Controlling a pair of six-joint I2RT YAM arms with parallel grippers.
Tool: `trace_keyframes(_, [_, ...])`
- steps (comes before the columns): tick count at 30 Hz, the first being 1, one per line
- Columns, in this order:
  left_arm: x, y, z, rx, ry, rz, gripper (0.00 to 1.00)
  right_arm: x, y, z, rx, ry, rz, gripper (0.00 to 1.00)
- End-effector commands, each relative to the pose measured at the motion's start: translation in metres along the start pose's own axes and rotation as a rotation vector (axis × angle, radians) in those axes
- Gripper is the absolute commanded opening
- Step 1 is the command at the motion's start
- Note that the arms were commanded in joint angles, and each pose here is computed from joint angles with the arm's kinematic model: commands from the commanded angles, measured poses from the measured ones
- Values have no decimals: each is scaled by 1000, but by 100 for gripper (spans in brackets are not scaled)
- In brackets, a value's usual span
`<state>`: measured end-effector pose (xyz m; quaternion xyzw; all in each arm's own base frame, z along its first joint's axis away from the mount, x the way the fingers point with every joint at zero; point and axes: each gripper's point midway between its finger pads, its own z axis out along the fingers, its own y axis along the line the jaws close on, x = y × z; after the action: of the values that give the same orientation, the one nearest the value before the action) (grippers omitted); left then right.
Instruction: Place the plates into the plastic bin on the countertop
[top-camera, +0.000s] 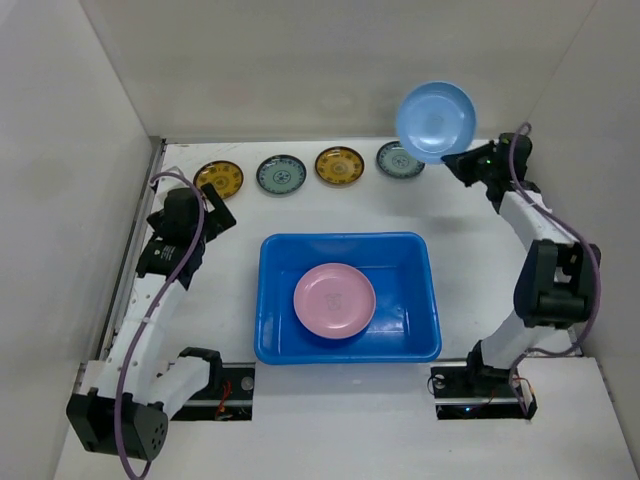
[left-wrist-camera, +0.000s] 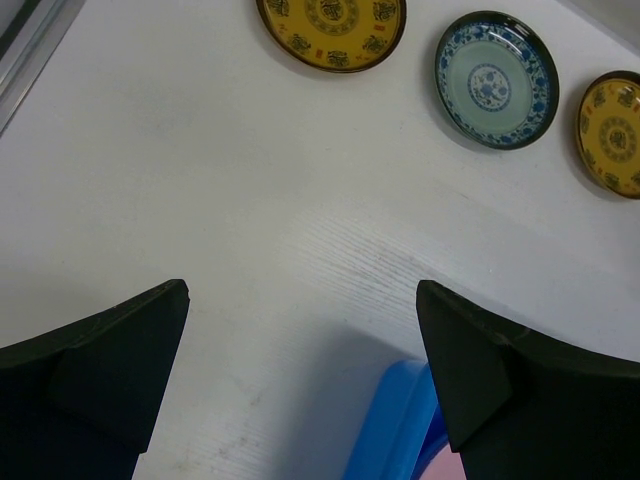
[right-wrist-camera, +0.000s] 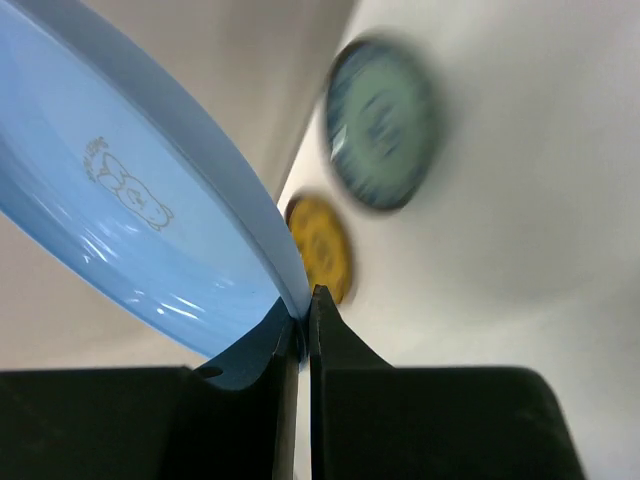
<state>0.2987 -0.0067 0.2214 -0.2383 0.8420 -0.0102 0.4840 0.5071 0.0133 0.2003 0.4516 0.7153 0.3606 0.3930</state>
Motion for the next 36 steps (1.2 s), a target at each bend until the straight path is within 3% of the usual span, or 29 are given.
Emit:
trace_keyframes(1, [-4, -8, 4, 22, -11, 31, 100, 87, 60, -47, -162, 229, -280, 5])
trace_keyframes(7, [-8, -20, 10, 48, -22, 44, 100, 215, 30, -111, -130, 483, -573, 6])
trace_keyframes(12, [-8, -27, 13, 65, -37, 34, 100, 265, -10, -159, -84, 587, -742, 6])
trace_keyframes(21, [-9, -26, 22, 38, -33, 24, 100, 288, -63, -199, -3, 704, -910, 8])
trace_keyframes(31, [6, -27, 38, 21, 4, 18, 100, 304, -98, -192, 112, 744, -1083, 13])
trace_keyframes(36, [8, -28, 48, 8, 14, 3, 100, 317, -100, -192, 102, 769, -1129, 26])
